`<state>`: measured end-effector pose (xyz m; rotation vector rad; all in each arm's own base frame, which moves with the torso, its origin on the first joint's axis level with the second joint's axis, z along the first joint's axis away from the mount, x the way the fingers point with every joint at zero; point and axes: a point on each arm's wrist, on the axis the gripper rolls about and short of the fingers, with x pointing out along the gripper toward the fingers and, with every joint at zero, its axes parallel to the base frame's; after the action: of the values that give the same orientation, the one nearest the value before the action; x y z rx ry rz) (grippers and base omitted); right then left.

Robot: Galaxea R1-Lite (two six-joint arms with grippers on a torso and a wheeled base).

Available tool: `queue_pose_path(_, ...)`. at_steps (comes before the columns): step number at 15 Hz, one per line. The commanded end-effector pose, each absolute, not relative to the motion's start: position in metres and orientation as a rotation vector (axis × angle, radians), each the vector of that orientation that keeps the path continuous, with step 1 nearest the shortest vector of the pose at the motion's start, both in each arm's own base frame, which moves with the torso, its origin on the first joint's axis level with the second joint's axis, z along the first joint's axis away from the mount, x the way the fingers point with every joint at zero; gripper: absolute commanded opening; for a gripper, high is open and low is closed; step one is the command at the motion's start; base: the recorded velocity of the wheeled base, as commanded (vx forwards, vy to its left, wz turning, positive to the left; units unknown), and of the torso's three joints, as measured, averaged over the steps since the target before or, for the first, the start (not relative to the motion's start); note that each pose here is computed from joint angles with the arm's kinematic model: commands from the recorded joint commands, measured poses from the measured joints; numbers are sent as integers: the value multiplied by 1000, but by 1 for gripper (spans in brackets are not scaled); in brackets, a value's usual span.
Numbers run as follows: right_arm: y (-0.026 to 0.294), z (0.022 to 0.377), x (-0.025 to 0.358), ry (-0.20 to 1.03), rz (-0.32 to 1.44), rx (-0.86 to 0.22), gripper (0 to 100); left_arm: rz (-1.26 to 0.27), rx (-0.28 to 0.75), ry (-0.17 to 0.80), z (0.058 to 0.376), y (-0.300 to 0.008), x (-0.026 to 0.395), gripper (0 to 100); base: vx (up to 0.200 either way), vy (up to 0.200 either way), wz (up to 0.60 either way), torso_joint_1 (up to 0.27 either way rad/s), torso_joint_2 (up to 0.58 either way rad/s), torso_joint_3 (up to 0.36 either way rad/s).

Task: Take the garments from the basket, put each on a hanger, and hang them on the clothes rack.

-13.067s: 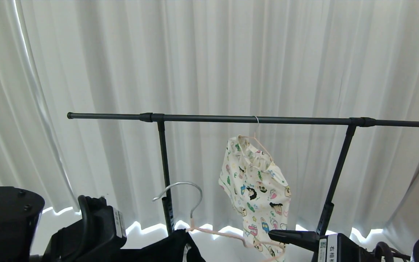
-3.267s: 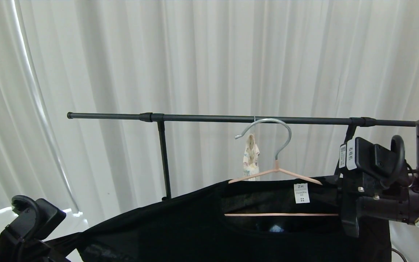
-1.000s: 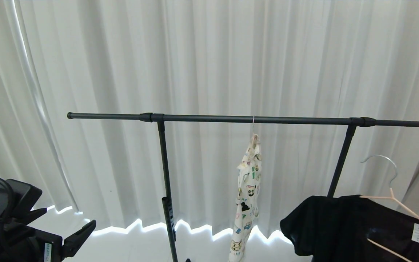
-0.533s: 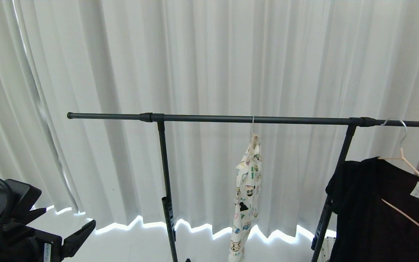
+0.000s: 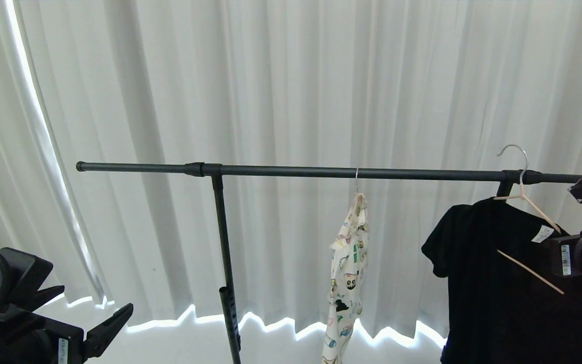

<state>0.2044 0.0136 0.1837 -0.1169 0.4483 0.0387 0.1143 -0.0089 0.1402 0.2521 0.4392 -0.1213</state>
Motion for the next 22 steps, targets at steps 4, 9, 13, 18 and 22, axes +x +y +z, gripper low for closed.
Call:
queue_pose_path(4, 16, 178, 209, 474, 52, -121, 0, -121, 253, 441, 140, -9, 115, 100, 200, 0, 0, 5, 2, 2)
queue_pose_path(9, 23, 172, 207, 497, 88, -128, 0, -127, 254, 441, 140, -10, 115, 100, 120, 0, 0, 1, 0, 3)
queue_pose_path(13, 34, 160, 222, 515, 122, -99, 0, -127, 254, 440, 140, -10, 115, 100, 0, 0, 0, 0, 0, 0)
queue_pose_path(18, 40, 143, 225, 588, 141, -100, 0, -128, 254, 451, 141, -10, 120, 100, 0, 0, 0, 0, 0, 0)
queue_pose_path(22, 41, 136, 227, 616, 141, -102, 0, -129, 254, 457, 141, -10, 122, 100, 0, 0, 0, 0, 0, 0)
